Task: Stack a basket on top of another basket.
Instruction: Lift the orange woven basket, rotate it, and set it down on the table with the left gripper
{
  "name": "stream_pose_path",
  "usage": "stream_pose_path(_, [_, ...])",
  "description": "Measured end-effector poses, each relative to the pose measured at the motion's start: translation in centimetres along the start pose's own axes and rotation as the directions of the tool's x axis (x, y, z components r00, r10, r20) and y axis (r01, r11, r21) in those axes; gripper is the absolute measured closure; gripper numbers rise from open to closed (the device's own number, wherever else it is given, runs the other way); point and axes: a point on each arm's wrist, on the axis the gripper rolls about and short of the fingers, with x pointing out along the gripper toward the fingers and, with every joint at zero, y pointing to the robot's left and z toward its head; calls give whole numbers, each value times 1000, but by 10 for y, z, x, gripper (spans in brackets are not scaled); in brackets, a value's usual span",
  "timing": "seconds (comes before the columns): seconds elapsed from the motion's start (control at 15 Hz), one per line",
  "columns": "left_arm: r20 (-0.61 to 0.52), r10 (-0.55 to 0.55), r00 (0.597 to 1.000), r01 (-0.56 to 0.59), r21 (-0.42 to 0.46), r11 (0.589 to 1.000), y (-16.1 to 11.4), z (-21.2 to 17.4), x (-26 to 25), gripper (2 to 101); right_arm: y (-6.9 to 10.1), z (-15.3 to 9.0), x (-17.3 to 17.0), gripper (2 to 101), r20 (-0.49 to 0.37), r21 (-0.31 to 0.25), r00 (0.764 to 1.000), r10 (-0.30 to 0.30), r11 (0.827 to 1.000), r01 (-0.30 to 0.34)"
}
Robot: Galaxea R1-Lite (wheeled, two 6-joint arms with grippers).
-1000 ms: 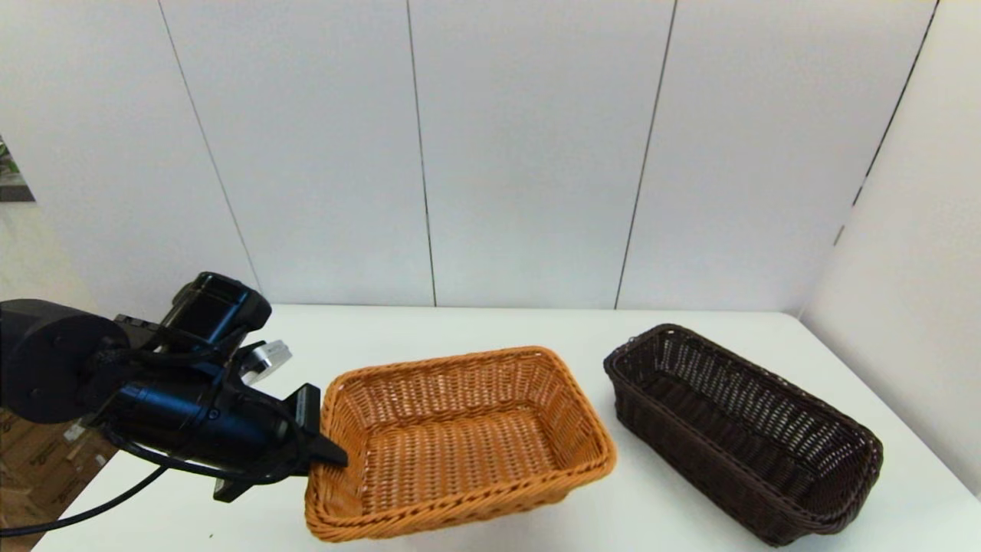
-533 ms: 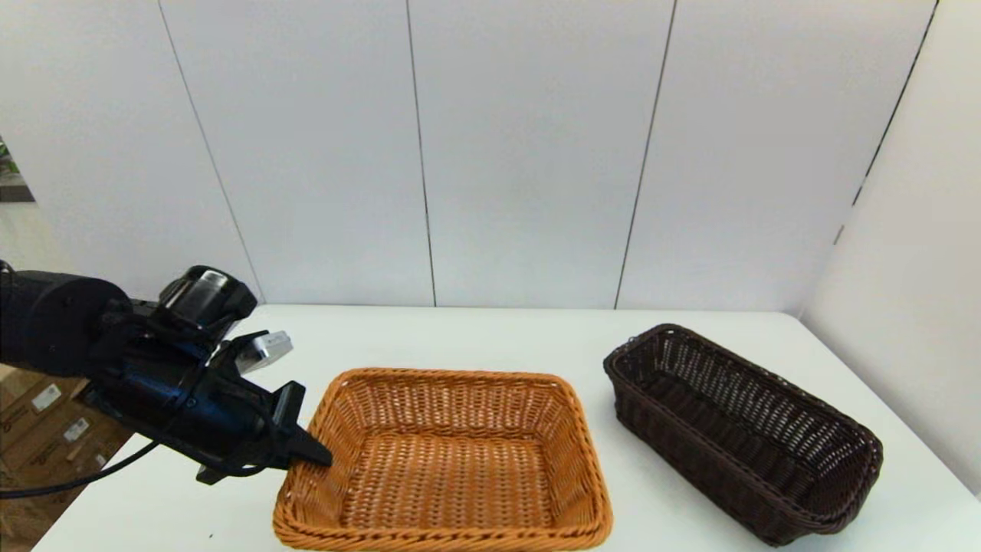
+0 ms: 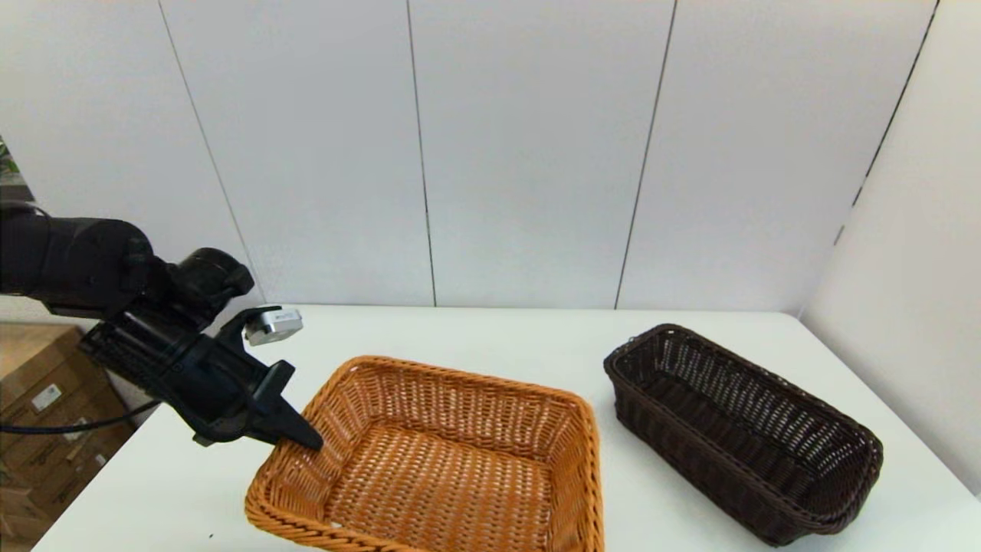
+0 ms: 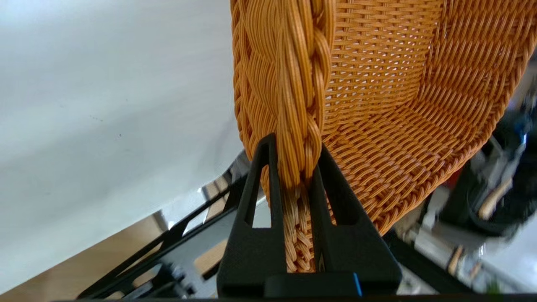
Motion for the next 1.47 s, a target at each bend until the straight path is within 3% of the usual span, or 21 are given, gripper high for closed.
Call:
stream_pose_path(0.8, [-8,19,1000,-19,9,1000,31,38,36,896,0,0,0,50,0,0,1000,0,1000,0])
stream_pose_path(1.47, [65,12,998,-6,-82,997,31,56,62,896,0,0,0,50,0,0,1000,0,1000,0])
